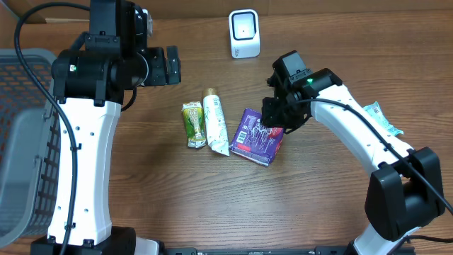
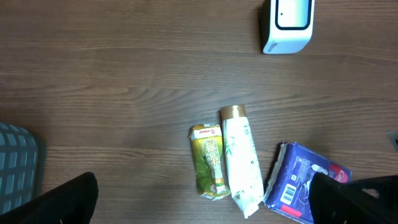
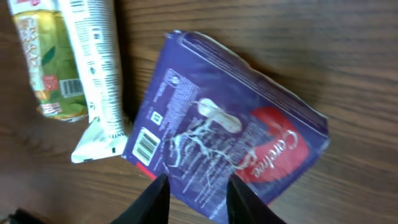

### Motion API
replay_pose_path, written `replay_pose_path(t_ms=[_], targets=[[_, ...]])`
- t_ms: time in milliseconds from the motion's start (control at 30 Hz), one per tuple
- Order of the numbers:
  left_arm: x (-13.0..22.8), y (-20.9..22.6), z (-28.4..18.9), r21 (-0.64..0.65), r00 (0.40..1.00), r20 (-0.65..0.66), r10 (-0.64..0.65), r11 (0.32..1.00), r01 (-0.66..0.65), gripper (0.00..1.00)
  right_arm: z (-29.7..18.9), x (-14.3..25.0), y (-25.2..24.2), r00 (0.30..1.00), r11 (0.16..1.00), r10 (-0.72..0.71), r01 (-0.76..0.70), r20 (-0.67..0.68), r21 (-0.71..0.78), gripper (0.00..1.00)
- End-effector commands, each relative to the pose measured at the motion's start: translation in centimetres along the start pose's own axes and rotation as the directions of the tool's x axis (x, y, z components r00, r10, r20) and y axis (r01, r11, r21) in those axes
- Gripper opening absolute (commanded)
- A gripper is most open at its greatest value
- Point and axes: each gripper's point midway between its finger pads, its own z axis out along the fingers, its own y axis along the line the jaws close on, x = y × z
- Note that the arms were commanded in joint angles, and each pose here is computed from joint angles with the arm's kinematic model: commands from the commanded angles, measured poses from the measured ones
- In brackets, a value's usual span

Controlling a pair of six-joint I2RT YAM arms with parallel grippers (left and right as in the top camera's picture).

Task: Scan the item barcode
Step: 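Regrip the purple bag's top edge with the right gripper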

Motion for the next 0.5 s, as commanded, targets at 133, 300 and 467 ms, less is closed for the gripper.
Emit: replay_pose_path(t_ms=[133,300,467], targets=[[-0.2,0.0,-0.2,-0.003,1.0,0.009,0.01,1.0,-0.01,1.0,-0.3,-2.4,-1.6,0.981,0.982,-0.17,0.161,0.096,0.098,0.45],[-0.2,0.0,-0.2,-0.003,1.0,0.009,0.01,1.0,-0.01,1.0,-0.2,-4.9,-2.4,0.906,0.917,-0.398,0.39,0.146,0.08,0.85],[-0.2,0.0,-0.2,-0.003,1.0,0.009,0.01,1.0,-0.01,0.99,1.8,-4.5,-3.3,0.833,0.836,-0.543,0.548,0.107,-0.024,0.89]])
